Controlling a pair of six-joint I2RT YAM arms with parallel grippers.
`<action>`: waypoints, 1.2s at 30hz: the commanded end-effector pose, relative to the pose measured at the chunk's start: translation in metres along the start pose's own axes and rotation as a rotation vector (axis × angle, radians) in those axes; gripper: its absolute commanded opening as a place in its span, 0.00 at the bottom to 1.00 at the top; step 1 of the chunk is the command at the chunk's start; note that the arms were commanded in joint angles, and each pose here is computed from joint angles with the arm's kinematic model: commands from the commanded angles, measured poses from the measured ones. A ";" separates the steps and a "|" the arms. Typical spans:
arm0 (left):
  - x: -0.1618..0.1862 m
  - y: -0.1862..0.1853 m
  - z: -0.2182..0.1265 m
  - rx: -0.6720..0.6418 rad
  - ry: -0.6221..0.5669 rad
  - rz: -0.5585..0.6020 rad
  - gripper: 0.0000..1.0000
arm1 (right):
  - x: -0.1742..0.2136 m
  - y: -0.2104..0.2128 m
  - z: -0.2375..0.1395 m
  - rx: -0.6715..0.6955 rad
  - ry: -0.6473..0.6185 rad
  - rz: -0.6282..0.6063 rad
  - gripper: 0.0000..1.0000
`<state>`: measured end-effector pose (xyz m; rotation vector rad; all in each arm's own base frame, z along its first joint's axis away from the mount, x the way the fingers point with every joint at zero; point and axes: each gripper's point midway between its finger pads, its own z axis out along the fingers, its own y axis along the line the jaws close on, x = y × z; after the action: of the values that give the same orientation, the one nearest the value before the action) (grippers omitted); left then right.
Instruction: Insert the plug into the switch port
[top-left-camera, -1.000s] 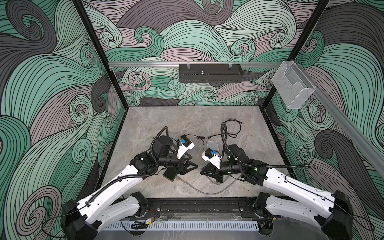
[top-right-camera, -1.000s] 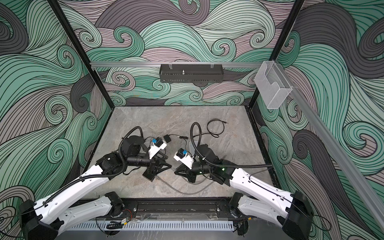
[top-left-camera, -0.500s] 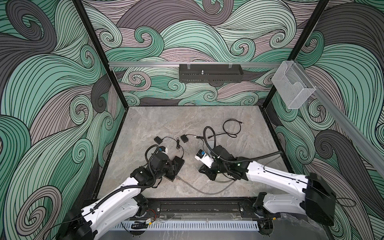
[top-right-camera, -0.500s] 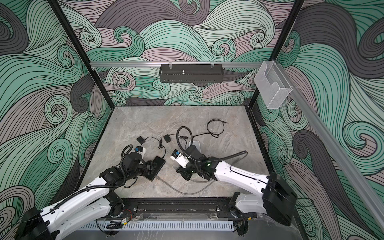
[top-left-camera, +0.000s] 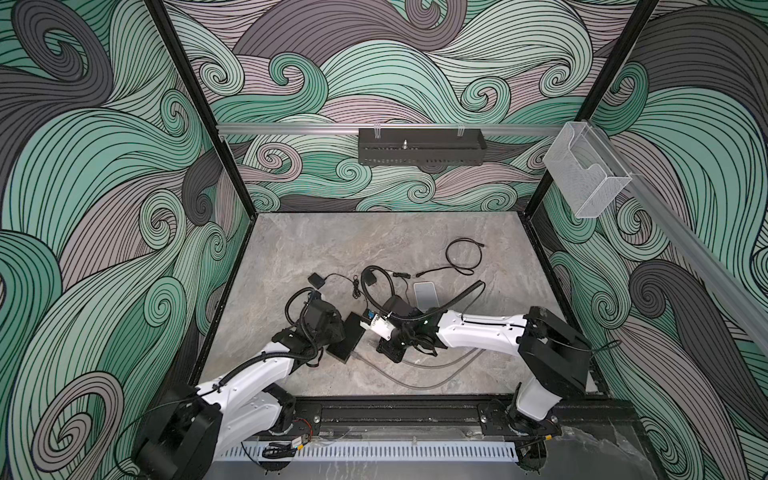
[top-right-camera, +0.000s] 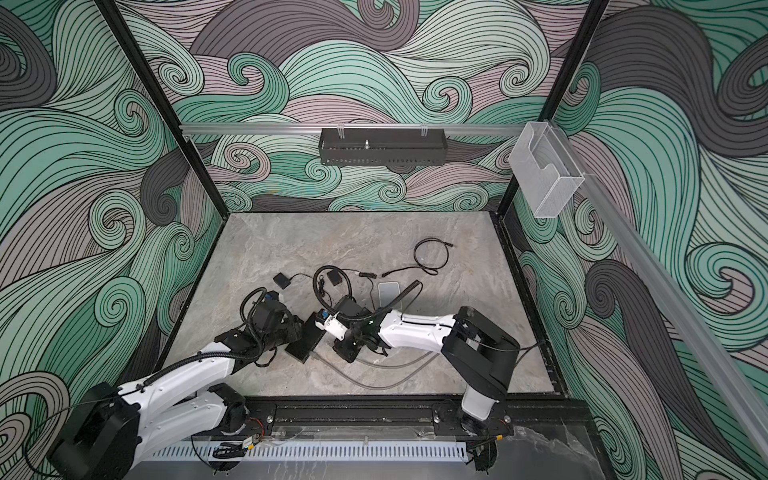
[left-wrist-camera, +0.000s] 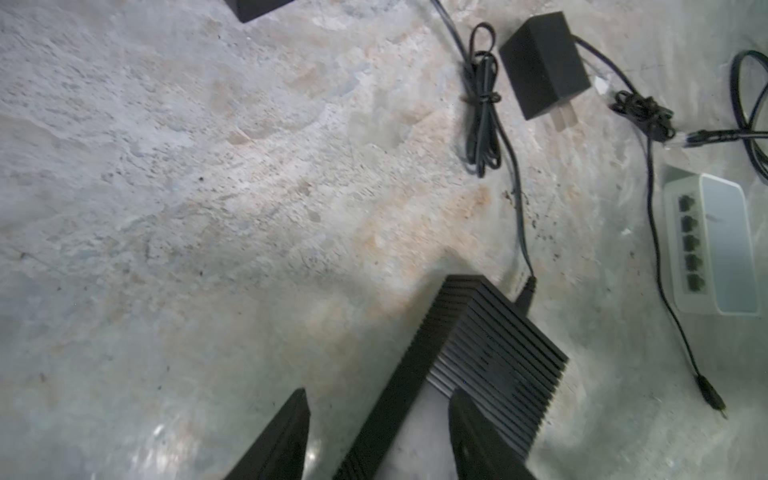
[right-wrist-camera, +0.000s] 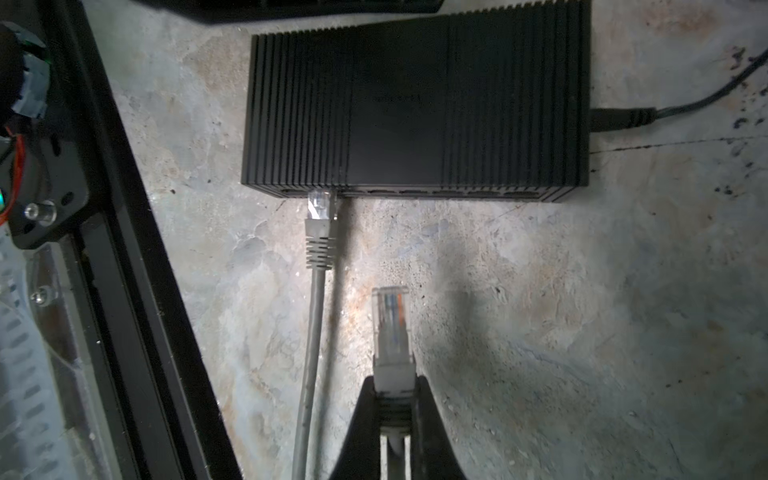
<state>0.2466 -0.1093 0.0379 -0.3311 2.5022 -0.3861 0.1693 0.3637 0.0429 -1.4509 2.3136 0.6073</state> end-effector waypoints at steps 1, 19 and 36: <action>-0.006 -0.019 0.007 0.134 0.040 0.021 0.57 | -0.007 -0.010 0.006 0.071 0.004 -0.022 0.00; 0.006 -0.031 0.016 0.230 0.128 0.079 0.45 | -0.020 -0.027 0.040 0.170 0.056 -0.008 0.00; 0.017 -0.041 0.016 0.305 0.180 0.111 0.40 | -0.043 -0.034 0.030 0.222 0.008 -0.020 0.00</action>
<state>0.2539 -0.1451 0.0292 -0.1026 2.5562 -0.6962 0.2066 0.3859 0.0183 -1.4164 2.3438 0.3354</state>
